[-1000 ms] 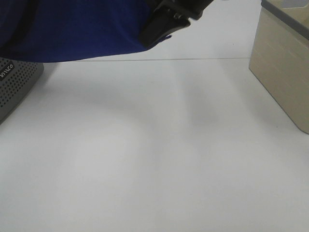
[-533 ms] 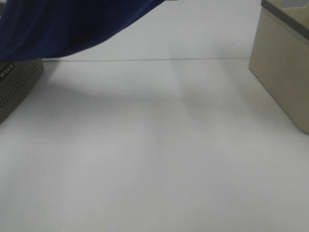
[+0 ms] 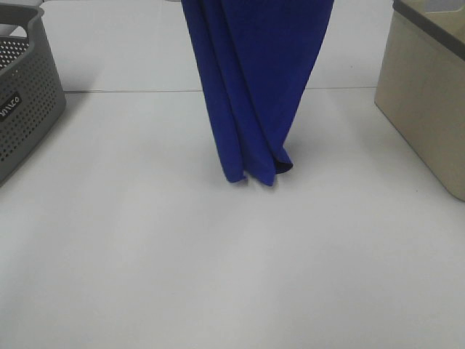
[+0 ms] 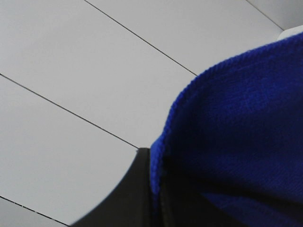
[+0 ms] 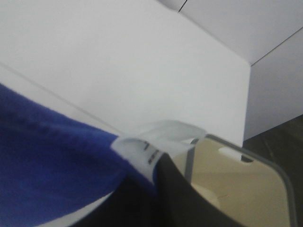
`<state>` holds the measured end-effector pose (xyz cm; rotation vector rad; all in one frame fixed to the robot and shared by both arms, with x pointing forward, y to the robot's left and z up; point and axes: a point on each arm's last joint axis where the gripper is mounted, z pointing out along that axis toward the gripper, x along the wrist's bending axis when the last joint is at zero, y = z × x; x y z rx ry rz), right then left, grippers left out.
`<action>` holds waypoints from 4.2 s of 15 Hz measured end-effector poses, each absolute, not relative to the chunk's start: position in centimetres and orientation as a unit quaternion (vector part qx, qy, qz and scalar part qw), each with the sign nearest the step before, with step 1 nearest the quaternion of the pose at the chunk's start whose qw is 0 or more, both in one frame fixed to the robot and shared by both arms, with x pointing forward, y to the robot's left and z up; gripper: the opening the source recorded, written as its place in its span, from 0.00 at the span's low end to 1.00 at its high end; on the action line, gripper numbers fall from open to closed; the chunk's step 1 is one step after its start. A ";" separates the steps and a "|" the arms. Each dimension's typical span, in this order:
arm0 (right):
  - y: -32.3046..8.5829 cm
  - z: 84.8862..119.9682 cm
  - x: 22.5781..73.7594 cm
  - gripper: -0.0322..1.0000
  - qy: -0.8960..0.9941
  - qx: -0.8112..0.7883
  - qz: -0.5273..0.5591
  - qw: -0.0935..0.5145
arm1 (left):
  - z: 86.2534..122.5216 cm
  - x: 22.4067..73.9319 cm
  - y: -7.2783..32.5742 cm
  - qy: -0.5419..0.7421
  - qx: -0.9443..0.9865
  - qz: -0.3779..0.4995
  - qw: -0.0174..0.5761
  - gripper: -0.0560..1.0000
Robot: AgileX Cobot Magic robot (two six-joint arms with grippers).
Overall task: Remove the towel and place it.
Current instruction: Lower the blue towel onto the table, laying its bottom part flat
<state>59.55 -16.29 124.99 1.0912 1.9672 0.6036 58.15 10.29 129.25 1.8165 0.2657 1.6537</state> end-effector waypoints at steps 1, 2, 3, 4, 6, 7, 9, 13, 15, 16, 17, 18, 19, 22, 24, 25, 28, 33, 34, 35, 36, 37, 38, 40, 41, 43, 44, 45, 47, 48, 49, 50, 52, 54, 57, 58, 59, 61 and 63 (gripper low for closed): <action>-16.4 125.5 59.9 0.05 0.761 0.427 0.250 0.420 | 128.8 59.2 10.3 0.096 0.686 0.639 0.333 0.05; -16.3 125.9 60.1 0.05 0.748 0.421 0.265 0.440 | 128.2 60.3 10.2 0.088 0.677 0.647 0.340 0.05; -16.2 126.3 60.4 0.05 0.738 0.412 0.277 0.458 | 127.7 61.3 10.1 0.080 0.667 0.655 0.347 0.05; -16.0 126.4 60.9 0.05 0.730 0.401 0.291 0.472 | 127.4 62.1 10.1 0.069 0.651 0.664 0.360 0.05; -15.0 125.7 62.6 0.05 0.720 0.377 0.314 0.491 | 126.6 63.9 10.3 0.046 0.620 0.684 0.381 0.05; -14.6 125.2 63.4 0.05 0.714 0.371 0.323 0.499 | 126.2 64.6 10.5 0.038 0.609 0.690 0.388 0.05; -14.4 124.1 65.1 0.05 0.697 0.374 0.336 0.512 | 125.2 66.3 11.5 0.033 0.595 0.701 0.391 0.05; -14.7 122.2 68.1 0.05 0.671 0.373 0.369 0.523 | 123.0 69.5 13.9 0.045 0.550 0.712 0.433 0.05; -14.0 121.2 69.2 0.05 0.667 0.357 0.388 0.527 | 121.6 71.3 14.9 0.051 0.522 0.719 0.456 0.05; -13.7 121.1 69.6 0.05 0.661 0.345 0.398 0.534 | 121.3 72.1 15.2 0.053 0.511 0.724 0.460 0.05; -13.5 121.2 69.9 0.05 0.655 0.335 0.407 0.541 | 121.3 72.9 15.4 0.053 0.497 0.732 0.464 0.05; -13.8 121.5 70.2 0.05 0.645 0.328 0.415 0.551 | 121.8 73.7 15.5 0.049 0.477 0.744 0.464 0.05; -14.2 121.7 70.4 0.05 0.640 0.328 0.416 0.557 | 121.7 74.2 15.5 0.051 0.473 0.748 0.463 0.05; -14.8 122.2 70.8 0.05 0.629 0.324 0.419 0.568 | 121.2 75.3 15.7 0.054 0.467 0.755 0.458 0.05; -14.7 122.0 71.2 0.05 0.625 0.314 0.426 0.575 | 120.7 75.7 16.0 0.057 0.470 0.755 0.454 0.05; -14.8 121.8 71.5 0.05 0.620 0.314 0.433 0.574 | 120.5 75.9 16.4 0.060 0.472 0.756 0.450 0.05; -15.6 121.2 72.4 0.05 0.612 0.312 0.438 0.579 | 120.2 76.3 17.3 0.061 0.469 0.760 0.446 0.05; -15.7 122.3 72.6 0.05 0.567 0.258 0.499 0.603 | 120.7 76.0 17.4 0.037 0.447 0.780 0.436 0.05; -15.7 122.6 72.5 0.05 0.559 0.247 0.508 0.607 | 121.4 75.7 17.5 0.032 0.437 0.787 0.435 0.05; -15.7 122.8 72.4 0.05 0.553 0.240 0.514 0.610 | 122.2 75.3 17.6 0.028 0.426 0.793 0.436 0.05; -15.6 122.8 72.4 0.05 0.552 0.237 0.517 0.610 | 122.4 75.2 17.6 0.027 0.422 0.794 0.436 0.05; -15.7 122.9 72.4 0.05 0.550 0.235 0.518 0.612 | 122.7 75.1 17.6 0.026 0.419 0.796 0.436 0.05; -15.8 122.9 72.4 0.05 0.549 0.236 0.518 0.612 | 122.7 75.1 17.6 0.027 0.421 0.796 0.435 0.05; -15.8 122.9 72.4 0.05 0.550 0.236 0.518 0.612 | 122.5 75.3 17.7 0.033 0.430 0.793 0.431 0.05; -15.8 122.8 72.5 0.05 0.552 0.242 0.516 0.609 | 122.4 75.4 17.7 0.038 0.434 0.790 0.432 0.05; -16.0 122.4 72.6 0.05 0.561 0.266 0.507 0.598 | 122.1 75.7 17.7 0.061 0.452 0.773 0.440 0.05; -16.2 122.0 72.8 0.05 0.567 0.286 0.501 0.588 | 121.8 75.8 17.7 0.077 0.463 0.761 0.447 0.05; -16.4 121.6 72.9 0.05 0.572 0.313 0.495 0.574 | 121.6 76.0 17.5 0.094 0.474 0.747 0.455 0.05; -16.8 121.2 72.8 0.05 0.577 0.364 0.490 0.543 | 121.1 76.1 16.5 0.130 0.498 0.714 0.475 0.05; -16.9 121.3 72.7 0.05 0.577 0.373 0.490 0.537 | 120.9 76.1 16.3 0.141 0.505 0.703 0.480 0.05; -17.5 122.0 71.7 0.05 0.582 0.415 0.479 0.510 | 120.8 75.8 15.4 0.190 0.536 0.664 0.485 0.05; -17.8 122.5 71.1 0.05 0.585 0.432 0.473 0.497 | 121.1 75.4 15.0 0.217 0.553 0.644 0.482 0.05; -18.0 123.6 69.4 0.05 0.601 0.455 0.465 0.464 | 122.7 73.6 14.6 0.267 0.578 0.608 0.475 0.05; -17.9 123.9 68.2 0.05 0.628 0.466 0.457 0.424 | 123.9 72.2 15.1 0.311 0.599 0.575 0.463 0.05; -17.3 123.9 66.5 0.05 0.683 0.459 0.439 0.361 | 124.8 70.1 16.0 0.375 0.638 0.512 0.435 0.05; -17.2 123.7 66.2 0.05 0.695 0.460 0.431 0.347 | 124.8 69.6 16.2 0.392 0.652 0.495 0.420 0.05; -17.2 123.7 65.8 0.05 0.705 0.461 0.424 0.333 | 124.8 69.1 16.4 0.405 0.663 0.478 0.409 0.05; -17.2 124.2 64.2 0.05 0.723 0.470 0.414 0.291 | 125.3 67.2 16.9 0.437 0.689 0.428 0.389 0.05; -17.4 125.6 62.0 0.05 0.731 0.469 0.420 0.264 | 126.1 65.5 17.2 0.453 0.703 0.396 0.379 0.05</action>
